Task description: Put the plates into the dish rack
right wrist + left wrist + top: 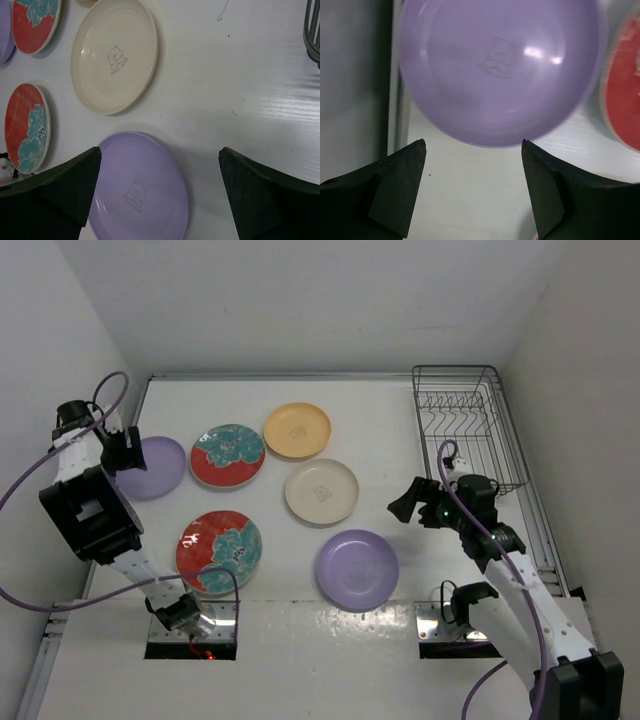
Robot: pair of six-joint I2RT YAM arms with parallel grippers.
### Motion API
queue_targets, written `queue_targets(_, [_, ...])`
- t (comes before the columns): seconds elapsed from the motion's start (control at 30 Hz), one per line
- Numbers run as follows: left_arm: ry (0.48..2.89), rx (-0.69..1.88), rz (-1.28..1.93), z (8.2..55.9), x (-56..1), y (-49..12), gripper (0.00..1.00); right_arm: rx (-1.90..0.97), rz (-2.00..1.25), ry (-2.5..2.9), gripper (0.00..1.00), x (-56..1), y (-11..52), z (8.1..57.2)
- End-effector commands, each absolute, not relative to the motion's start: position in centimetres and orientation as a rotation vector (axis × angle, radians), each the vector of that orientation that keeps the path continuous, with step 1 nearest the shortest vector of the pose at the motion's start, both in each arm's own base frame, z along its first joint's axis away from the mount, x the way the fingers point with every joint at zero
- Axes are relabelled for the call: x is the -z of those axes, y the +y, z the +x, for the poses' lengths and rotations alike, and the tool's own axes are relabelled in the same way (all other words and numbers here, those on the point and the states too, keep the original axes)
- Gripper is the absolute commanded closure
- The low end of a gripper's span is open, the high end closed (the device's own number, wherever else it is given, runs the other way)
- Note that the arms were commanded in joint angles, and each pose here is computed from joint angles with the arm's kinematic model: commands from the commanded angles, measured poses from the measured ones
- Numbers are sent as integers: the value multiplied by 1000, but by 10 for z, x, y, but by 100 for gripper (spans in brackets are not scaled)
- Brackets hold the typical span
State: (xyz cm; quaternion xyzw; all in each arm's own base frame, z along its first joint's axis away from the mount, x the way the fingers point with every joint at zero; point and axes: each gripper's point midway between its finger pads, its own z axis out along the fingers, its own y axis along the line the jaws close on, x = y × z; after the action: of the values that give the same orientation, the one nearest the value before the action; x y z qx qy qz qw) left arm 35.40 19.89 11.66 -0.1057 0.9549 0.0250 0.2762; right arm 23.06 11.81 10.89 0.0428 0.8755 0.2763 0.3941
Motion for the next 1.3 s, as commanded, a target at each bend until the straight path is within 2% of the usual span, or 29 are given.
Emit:
queue_targets(0.0, [2523, -185, -427, 368, -115, 227, 19, -702, 49, 2133, 0, -135, 122, 248])
queue_targets(0.27, [2514, -333, -616, 386, -82, 288, 19, -708, 32, 2125, 0, -144, 127, 272])
queue_targets(0.53, [2562, -346, -617, 388, -49, 299, 19, -733, 9, 2152, 0, -148, 135, 285])
queue_targets(0.67, [2605, -275, -639, 374, -25, 301, 42, -734, 13, 2158, 0, -148, 135, 284])
queue_targets(0.73, [2623, -206, -634, 370, -17, 295, 50, -733, 12, 2144, 0, -151, 134, 283])
queue_targets(0.83, [2625, -185, -646, 363, -16, 300, 75, -721, 7, 2144, 0, -151, 133, 281])
queue_targets(0.87, [2623, -188, -658, 360, -16, 303, 93, -719, 8, 2138, 0, -153, 132, 281])
queue_targets(0.9, [2625, -191, -646, 359, -20, 303, 100, -717, 7, 2133, 0, -155, 132, 281])
queue_targets(1.03, [2570, -198, -635, 359, -53, 309, 100, -719, -2, 2125, 0, -157, 132, 276])
queue_targets(1.1, [2527, -167, -569, 366, -81, 304, 100, -716, -9, 2115, 4, -160, 131, 275])
queue_targets(1.23, [2348, -178, -395, 389, -176, 282, 100, -693, -18, 2145, 10, -162, 132, 274])
queue_targets(1.27, [2268, -197, -334, 395, -216, 271, 100, -662, -13, 2136, 12, -168, 129, 278])
